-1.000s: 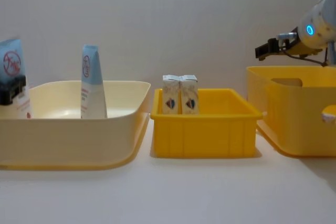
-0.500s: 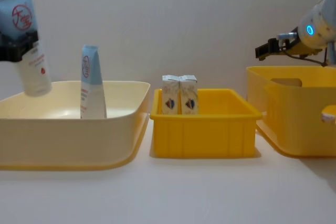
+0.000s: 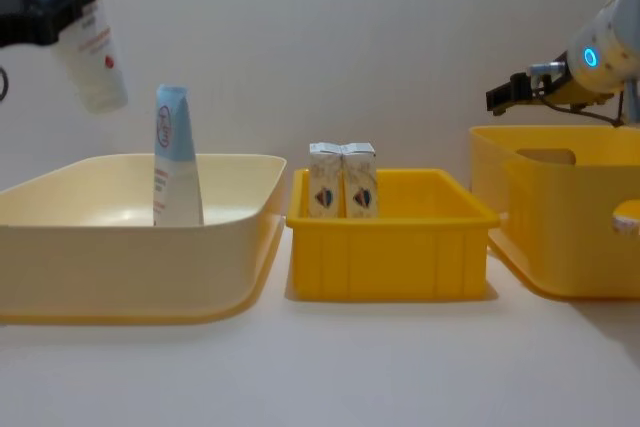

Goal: Bimanual collaborative sorting of washing and personal care products

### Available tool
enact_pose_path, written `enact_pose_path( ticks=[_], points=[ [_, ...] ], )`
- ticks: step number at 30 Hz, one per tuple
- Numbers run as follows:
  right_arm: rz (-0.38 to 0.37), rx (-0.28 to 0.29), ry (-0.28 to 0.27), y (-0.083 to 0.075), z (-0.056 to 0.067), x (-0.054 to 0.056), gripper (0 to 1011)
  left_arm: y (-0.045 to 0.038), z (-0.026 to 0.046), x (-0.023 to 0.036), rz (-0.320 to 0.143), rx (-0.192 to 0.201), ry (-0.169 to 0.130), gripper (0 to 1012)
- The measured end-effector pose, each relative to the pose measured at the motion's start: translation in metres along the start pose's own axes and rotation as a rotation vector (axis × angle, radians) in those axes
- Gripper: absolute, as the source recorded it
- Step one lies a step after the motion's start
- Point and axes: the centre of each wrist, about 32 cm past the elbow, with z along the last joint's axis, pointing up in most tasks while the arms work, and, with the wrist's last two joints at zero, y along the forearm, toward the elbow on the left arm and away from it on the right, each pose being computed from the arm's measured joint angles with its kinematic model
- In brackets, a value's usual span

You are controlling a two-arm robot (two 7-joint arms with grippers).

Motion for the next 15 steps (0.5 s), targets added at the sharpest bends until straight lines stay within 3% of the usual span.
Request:
enact_pose_path(
  ticks=[7,15],
  points=[
    [0.003,0.006,-0.008,0.001,0.0,-0.001,1001,-0.0147,0.0166,0.0049,-0.074,-0.103,0.02,268],
    [0.034,0.066,-0.077,0.002,-0.002,-0.008,1001,-0.0253,0.0261,0.0072,-0.145,-0.196,0.07,268]
  ],
)
